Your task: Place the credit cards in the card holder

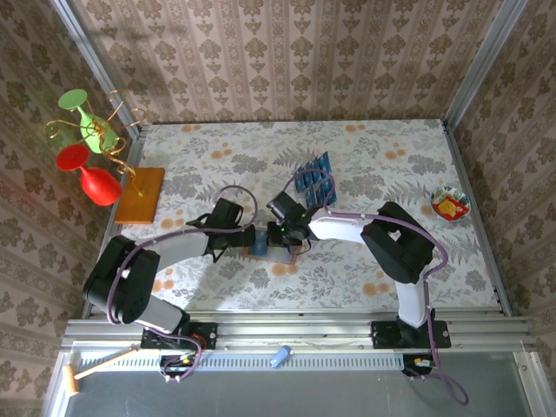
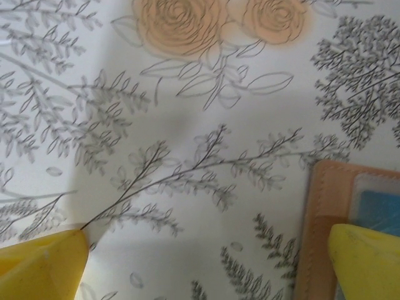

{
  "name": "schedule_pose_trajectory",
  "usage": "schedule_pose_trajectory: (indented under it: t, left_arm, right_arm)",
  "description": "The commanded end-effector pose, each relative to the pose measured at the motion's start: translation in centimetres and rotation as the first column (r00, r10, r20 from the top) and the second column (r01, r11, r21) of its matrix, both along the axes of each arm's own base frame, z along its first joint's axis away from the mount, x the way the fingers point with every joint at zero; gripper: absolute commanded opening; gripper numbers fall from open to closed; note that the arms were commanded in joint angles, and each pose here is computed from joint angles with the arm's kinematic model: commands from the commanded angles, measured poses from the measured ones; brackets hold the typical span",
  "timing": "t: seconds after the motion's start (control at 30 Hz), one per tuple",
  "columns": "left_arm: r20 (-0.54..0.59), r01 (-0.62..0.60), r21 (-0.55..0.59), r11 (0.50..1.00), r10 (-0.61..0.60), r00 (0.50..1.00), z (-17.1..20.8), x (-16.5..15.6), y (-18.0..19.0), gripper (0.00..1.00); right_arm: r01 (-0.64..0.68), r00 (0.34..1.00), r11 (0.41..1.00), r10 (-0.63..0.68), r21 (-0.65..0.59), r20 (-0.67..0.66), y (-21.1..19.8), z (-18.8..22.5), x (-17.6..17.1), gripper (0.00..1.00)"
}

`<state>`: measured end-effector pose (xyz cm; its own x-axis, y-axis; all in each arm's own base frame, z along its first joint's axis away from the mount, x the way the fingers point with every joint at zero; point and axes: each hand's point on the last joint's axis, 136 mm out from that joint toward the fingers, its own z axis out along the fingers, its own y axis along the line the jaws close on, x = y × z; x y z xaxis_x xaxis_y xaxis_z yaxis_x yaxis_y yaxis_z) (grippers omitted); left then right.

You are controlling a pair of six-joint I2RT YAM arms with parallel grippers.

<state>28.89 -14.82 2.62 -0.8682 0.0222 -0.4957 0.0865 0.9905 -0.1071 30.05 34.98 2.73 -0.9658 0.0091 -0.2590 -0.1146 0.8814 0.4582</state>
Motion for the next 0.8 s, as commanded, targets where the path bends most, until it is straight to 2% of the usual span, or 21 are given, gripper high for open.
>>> schedule_pose_trajectory:
  t: [0.0, 0.37, 0.7, 0.77]
  left_arm:
    - [-0.032, -0.027, -0.002, 1.000, 0.027, 0.999, 1.1, -0.7, 0.8, 1.00]
    - [-0.092, -0.088, 0.052, 0.995, 0.093, 0.991, -0.6, -3.0, 3.1, 1.00]
    - [-0.087, -0.090, 0.023, 0.996, 0.092, 0.992, -0.3, -3.7, 3.1, 1.00]
    - [-0.088, -0.089, 0.023, 0.996, 0.091, 0.992, -0.3, -3.8, 3.0, 1.00]
  right_arm:
    - [0.004, 0.999, 1.000, -0.004, 0.023, 0.037, -0.7, 2.4, 0.1, 0.00]
    - [-0.011, 0.999, 0.999, 0.009, 0.045, 0.034, -0.8, 2.9, -1.1, 0.00]
    - [-0.006, 0.998, 0.999, 0.003, 0.048, 0.064, -2.3, 4.5, -2.6, 0.00]
    - [0.004, 0.997, 0.999, -0.007, 0.045, 0.077, -2.9, 5.2, -2.7, 0.08]
